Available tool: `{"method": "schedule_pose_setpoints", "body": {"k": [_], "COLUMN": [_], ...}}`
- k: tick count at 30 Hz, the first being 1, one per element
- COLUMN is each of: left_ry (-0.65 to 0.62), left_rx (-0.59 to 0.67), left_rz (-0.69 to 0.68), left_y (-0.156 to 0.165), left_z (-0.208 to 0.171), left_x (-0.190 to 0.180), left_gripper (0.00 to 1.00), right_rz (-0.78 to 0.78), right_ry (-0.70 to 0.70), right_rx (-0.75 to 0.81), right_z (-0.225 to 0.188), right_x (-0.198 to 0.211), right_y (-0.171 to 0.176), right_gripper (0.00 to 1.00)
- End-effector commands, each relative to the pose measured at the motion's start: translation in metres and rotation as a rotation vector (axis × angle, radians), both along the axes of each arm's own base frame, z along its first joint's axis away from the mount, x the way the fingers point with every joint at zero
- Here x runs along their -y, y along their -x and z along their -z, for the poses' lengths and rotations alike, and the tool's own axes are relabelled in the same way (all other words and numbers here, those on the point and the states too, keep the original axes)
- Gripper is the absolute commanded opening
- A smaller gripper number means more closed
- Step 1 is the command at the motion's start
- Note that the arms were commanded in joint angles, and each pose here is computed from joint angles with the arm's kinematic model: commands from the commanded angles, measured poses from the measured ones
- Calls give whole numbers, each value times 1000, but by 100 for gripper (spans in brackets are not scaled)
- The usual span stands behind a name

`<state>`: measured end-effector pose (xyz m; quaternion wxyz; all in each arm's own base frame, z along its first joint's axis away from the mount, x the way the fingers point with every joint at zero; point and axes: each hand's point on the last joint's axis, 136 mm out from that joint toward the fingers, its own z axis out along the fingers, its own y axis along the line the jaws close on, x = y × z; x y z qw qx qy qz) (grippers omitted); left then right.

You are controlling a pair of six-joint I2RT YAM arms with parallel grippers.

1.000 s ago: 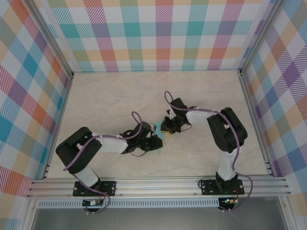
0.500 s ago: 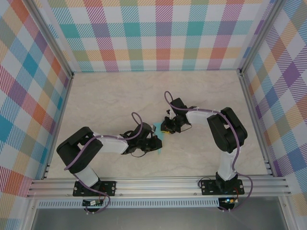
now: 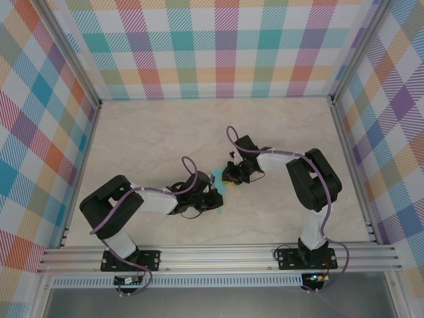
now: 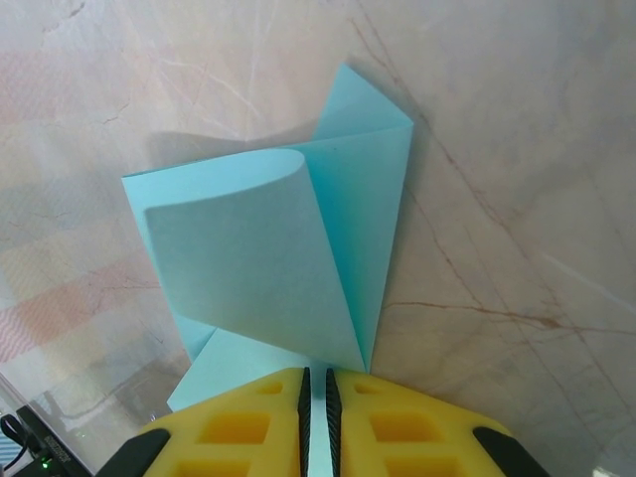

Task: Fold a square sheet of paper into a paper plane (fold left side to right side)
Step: Fold the wing for the fifth time at the center of the table.

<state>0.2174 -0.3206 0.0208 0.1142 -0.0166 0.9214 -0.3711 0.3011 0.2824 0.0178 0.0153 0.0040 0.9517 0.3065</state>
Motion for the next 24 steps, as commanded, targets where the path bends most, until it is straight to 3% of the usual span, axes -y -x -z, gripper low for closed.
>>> {"method": "schedule_pose_setpoints", "body": {"k": [1,12,24], "left_ry": [-97,-152,-154], "left_rx": [-87,-102,-95], "left_rz": [15,2,3], "left_y": [24,28,27], "left_z": [27,34,33], "left_x": [-14,-20,-19], "left_gripper": [7,4,3], "right_rz": [-16,-22,-76], "right_ry": [17,-19,-155], "right_rx": [56,93,67], "right_z": [-14,-42,-39], "right_x": [3,13,-22], "right_y": [0,20,36], "right_gripper": [14,7,7]}}
